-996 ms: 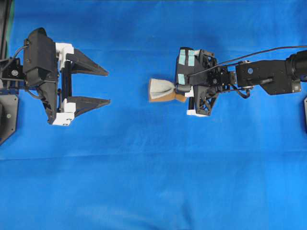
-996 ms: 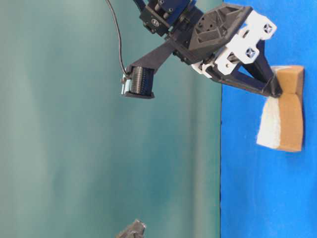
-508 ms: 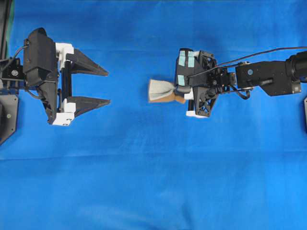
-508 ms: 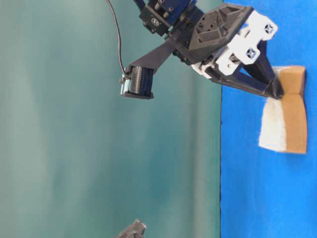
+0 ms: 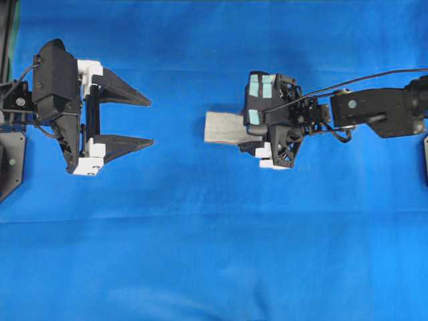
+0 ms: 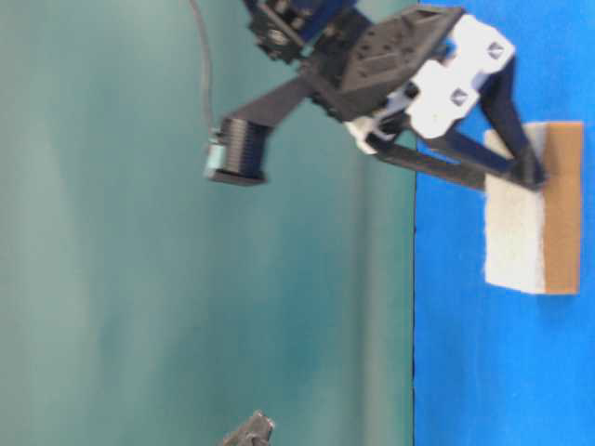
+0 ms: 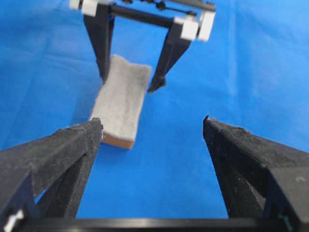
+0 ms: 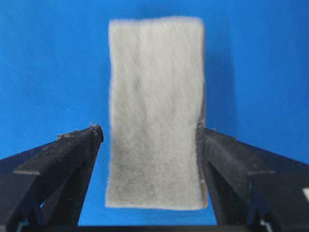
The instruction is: Hand over the sponge with the left arm and wipe it with the right arm.
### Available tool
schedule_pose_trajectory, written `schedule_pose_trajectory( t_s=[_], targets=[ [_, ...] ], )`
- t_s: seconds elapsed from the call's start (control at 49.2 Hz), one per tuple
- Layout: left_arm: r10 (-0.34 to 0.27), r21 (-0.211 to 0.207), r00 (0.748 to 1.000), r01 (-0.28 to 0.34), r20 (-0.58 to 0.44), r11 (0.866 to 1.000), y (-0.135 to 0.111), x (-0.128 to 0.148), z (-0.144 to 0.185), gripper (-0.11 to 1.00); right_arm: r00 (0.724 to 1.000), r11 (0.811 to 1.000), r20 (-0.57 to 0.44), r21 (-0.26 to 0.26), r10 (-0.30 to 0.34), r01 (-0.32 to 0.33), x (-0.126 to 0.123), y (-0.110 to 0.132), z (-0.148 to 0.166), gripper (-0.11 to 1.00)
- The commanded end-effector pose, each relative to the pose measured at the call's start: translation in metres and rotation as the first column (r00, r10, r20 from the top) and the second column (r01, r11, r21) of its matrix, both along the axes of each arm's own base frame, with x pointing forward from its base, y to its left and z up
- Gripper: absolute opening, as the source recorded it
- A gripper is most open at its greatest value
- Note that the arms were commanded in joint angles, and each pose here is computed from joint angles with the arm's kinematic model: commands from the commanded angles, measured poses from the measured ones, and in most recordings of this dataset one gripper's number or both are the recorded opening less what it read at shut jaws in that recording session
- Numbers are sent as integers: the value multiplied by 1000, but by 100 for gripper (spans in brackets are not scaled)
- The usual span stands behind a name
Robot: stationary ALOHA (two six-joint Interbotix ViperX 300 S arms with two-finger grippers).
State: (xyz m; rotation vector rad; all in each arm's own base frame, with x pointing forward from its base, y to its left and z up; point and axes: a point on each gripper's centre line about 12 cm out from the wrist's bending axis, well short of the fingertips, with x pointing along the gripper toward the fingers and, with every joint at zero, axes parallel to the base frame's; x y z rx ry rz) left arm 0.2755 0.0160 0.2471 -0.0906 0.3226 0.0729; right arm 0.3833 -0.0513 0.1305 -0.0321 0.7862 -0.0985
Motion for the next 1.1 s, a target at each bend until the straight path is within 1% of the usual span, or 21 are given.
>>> schedule_pose_trajectory(
  t_s=[0.0, 0.264, 0.346, 0.407, 0.508, 0.772, 0.915, 1.016, 1.077],
  targets=[
    [-2, 2, 1000, 2, 15, 1000, 0, 1, 5, 82, 997, 1000, 77, -13, -2, 3, 3, 0, 33, 73],
    [-2, 2, 1000, 2, 15, 1000, 0, 1, 5, 82, 991, 999, 134, -44, -21, 27, -15, -2, 82, 73],
    [-2, 2, 1000, 2, 14, 1000, 0, 1, 4, 82, 985, 999, 173, -47, -16, 24, -23, 2, 98, 73],
    [-4, 2, 1000, 3, 14, 1000, -1, 1, 4, 82, 982, 998, 189, -50, -12, 22, -27, 3, 103, 73],
    [-2, 2, 1000, 2, 14, 1000, 0, 1, 4, 82, 978, 999, 210, -44, -10, 19, -30, 5, 106, 73],
    [-2, 2, 1000, 2, 14, 1000, 0, 1, 4, 82, 977, 999, 211, -42, -5, 15, -28, 6, 105, 73],
    [-2, 4, 999, 1, 37, 1000, 0, 2, 8, 81, 977, 999, 212, -36, -6, 14, -30, 7, 104, 73],
    [0, 0, 999, 0, 48, 1000, 0, -1, 12, 81, 974, 999, 228, -40, 0, 9, -39, 11, 113, 73],
    [0, -1, 998, 0, 55, 1000, -1, -6, 16, 81, 970, 999, 243, -39, 1, 9, -48, 13, 119, 73]
  ],
)
